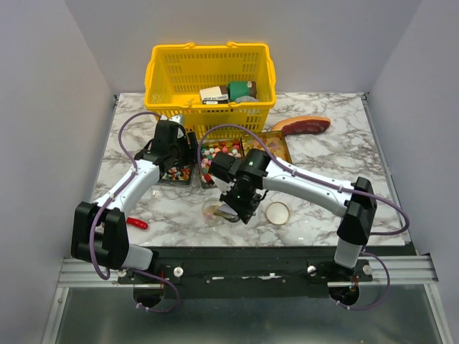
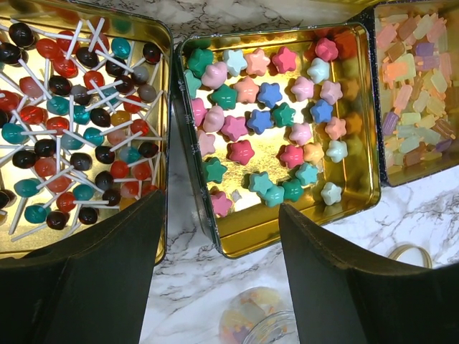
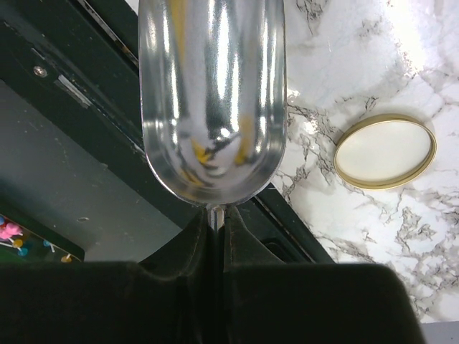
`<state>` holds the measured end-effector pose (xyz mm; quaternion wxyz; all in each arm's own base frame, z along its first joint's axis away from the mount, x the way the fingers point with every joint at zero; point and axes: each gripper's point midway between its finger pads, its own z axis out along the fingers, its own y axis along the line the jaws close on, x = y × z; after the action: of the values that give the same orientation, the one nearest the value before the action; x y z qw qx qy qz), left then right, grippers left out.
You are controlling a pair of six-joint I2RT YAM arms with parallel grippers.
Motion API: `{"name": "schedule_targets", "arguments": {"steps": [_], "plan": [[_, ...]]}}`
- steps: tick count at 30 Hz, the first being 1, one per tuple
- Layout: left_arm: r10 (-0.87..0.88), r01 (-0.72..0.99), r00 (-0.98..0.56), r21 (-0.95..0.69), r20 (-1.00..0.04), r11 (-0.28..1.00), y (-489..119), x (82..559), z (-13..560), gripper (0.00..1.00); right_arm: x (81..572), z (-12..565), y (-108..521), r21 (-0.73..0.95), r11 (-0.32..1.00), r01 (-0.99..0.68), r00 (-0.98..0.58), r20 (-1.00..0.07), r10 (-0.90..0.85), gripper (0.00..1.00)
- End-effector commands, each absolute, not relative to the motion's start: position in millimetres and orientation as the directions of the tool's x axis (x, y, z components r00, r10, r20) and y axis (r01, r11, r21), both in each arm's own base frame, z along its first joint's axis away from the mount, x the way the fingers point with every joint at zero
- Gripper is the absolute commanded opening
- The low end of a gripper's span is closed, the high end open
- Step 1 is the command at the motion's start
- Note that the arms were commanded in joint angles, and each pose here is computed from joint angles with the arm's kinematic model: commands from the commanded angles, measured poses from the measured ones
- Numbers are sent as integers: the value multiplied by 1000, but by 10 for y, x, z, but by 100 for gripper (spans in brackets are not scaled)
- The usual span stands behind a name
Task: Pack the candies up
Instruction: Place the fake candies in the packing bottle, then adjust the spatula.
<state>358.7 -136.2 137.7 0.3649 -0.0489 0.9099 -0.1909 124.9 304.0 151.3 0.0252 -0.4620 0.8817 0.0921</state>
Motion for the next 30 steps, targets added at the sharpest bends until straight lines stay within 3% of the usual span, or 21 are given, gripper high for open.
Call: {"name": "schedule_targets", "arguments": {"steps": [1,10,18,25,30], "plan": [[-237,69,-708,-399,-665,914,-1368,3631,1498,75,1122,1537,2983,165,558,-813,-572,-55,-818,1],[-235,76,-717,-409,-656,909,-1385,3618,1494,76,1123,1524,2917,146,568,-810,-577,-26,-816,1],[-249,100,-675,-421,-694,902,-1384,3599,1598,76,1574,1964,3046,-14,566,-824,-530,-334,-780,1],[-231,246,-623,-468,-747,849,-1566,3548,1944,80,1889,2229,3116,-133,544,-828,-356,-625,-695,1],[-193,427,-621,-534,-760,730,-1858,3367,2200,86,2200,2217,2940,-308,591,-745,-230,-714,-662,1]]}}
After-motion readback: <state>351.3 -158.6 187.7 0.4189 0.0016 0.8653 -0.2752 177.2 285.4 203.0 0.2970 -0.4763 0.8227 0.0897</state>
